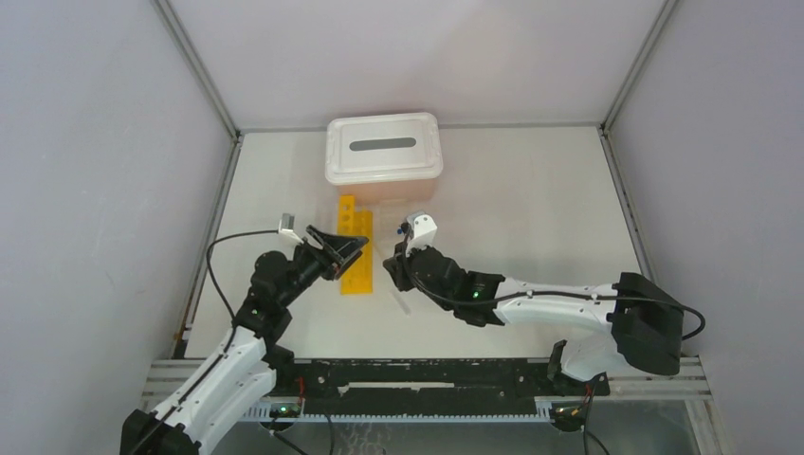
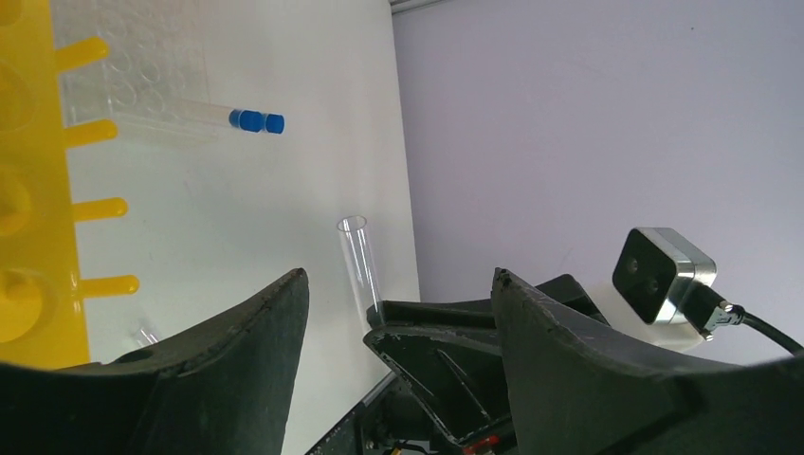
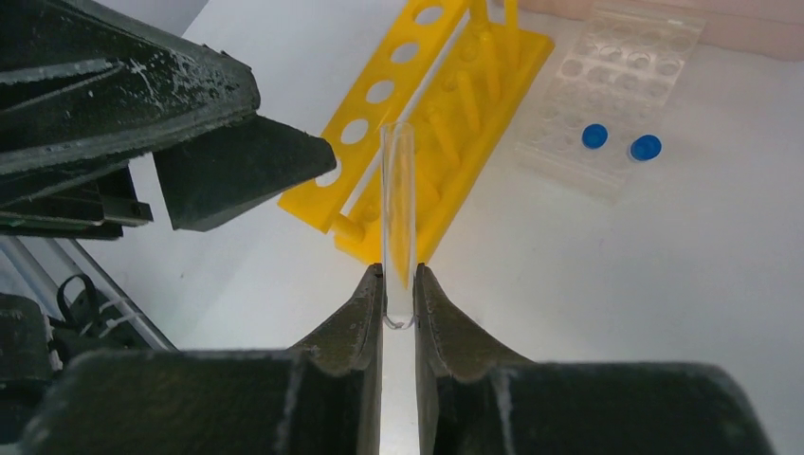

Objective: Organize the chemistry lab equipment
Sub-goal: Pick up the test tube at the center of the board.

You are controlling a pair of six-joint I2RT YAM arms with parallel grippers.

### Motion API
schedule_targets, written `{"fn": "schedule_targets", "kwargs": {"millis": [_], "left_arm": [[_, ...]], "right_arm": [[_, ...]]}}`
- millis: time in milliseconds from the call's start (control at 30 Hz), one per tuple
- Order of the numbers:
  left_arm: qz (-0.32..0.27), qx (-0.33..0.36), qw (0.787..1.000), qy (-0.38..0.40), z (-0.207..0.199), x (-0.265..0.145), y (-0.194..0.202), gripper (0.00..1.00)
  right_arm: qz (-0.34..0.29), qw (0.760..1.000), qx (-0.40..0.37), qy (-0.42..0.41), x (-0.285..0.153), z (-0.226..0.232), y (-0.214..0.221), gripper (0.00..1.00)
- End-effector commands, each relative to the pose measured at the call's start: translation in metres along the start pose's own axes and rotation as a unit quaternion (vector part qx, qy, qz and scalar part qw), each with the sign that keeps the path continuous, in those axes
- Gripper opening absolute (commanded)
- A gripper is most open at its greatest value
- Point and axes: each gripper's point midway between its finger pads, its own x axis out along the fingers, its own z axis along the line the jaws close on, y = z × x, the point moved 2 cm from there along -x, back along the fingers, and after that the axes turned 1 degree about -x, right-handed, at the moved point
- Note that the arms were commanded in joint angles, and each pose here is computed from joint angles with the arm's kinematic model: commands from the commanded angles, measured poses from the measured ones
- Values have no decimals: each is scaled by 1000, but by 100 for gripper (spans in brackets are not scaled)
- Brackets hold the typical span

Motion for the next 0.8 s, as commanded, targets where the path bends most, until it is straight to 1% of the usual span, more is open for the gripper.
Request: {"fn": "schedule_targets", "kwargs": {"millis": [0, 167, 433, 567, 667, 733, 767], "left_arm": [[-8, 4, 1000, 23, -11, 6, -2, 74], [2, 13, 1000, 12, -6, 11, 2, 72], [9, 33, 999, 12, -12, 17, 1, 71], [20, 39, 999, 9, -13, 22, 2, 66], [22, 40, 999, 13, -16, 25, 2, 60], [24, 39, 999, 13, -17, 26, 1, 59], [25, 40, 999, 14, -19, 28, 1, 57]], "right_arm": [[-63, 995, 83, 6, 3, 20, -36, 0], [-79, 991, 103, 16, -1, 24, -41, 0], [-67, 991, 114, 8, 2, 31, -43, 0], [-62, 991, 115, 4, 4, 32, -42, 0], [-53, 992, 113, -2, 6, 34, -39, 0], [-50, 992, 112, -5, 7, 35, -38, 0], [-48, 993, 112, -8, 8, 36, -37, 0]]}}
